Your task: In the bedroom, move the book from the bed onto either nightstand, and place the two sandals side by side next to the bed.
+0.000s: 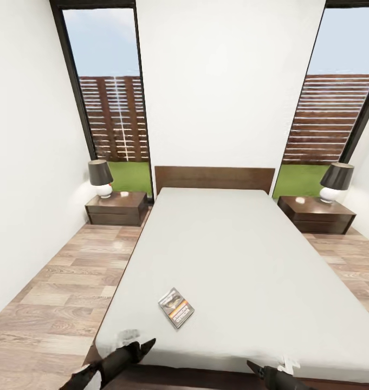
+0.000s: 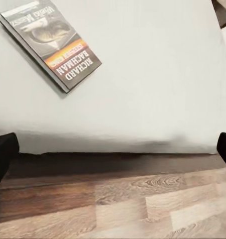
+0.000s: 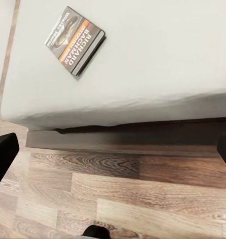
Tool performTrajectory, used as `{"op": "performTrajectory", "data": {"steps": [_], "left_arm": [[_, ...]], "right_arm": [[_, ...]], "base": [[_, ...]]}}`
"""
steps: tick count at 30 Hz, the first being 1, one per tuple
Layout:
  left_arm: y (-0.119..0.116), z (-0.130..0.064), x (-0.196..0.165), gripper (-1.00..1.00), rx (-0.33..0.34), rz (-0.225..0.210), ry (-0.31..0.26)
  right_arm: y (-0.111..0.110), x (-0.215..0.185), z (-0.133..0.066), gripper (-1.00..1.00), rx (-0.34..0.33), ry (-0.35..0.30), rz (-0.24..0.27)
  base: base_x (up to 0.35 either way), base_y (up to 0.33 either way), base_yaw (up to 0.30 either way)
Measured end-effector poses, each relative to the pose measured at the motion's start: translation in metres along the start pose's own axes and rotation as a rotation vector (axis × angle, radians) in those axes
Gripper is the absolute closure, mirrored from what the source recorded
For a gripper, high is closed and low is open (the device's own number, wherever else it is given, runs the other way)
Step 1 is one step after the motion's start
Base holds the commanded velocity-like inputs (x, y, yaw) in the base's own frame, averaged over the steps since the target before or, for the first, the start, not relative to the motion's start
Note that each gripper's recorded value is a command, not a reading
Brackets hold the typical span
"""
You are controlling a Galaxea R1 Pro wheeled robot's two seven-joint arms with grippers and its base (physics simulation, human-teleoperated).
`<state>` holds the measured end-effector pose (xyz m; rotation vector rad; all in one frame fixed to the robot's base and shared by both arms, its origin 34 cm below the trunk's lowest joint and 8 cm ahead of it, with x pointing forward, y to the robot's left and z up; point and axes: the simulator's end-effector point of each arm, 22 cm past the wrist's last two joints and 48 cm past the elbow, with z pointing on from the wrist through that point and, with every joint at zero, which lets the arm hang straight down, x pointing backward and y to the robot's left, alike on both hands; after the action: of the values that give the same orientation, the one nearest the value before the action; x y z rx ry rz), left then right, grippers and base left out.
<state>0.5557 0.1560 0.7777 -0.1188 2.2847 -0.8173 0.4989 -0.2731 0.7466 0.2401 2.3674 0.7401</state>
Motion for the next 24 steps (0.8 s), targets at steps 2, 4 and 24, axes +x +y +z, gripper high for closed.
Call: {"op": "performTrajectory", "data": {"steps": [2, 4, 24], "left_arm": [[-0.032, 0.009, -0.044, -1.0, 0.059, 0.002, 0.005], [-0.069, 0.006, -0.096, -1.0, 0.117, 0.013, -0.002], [-0.145, 0.006, -0.231, -1.0, -0.049, 0.005, -0.046]], "right_arm": [[0.0, 0.0, 0.0, -1.0, -0.001, 0.0, 0.0], [0.0, 0.0, 0.0, -1.0, -0.001, 0.0, 0.0], [-0.001, 0.002, 0.0, -1.0, 0.001, 0.004, 0.005]], "base": [[0.0, 0.0, 0.0], [0.0, 0.0, 0.0], [0.0, 0.0, 0.0]]}}
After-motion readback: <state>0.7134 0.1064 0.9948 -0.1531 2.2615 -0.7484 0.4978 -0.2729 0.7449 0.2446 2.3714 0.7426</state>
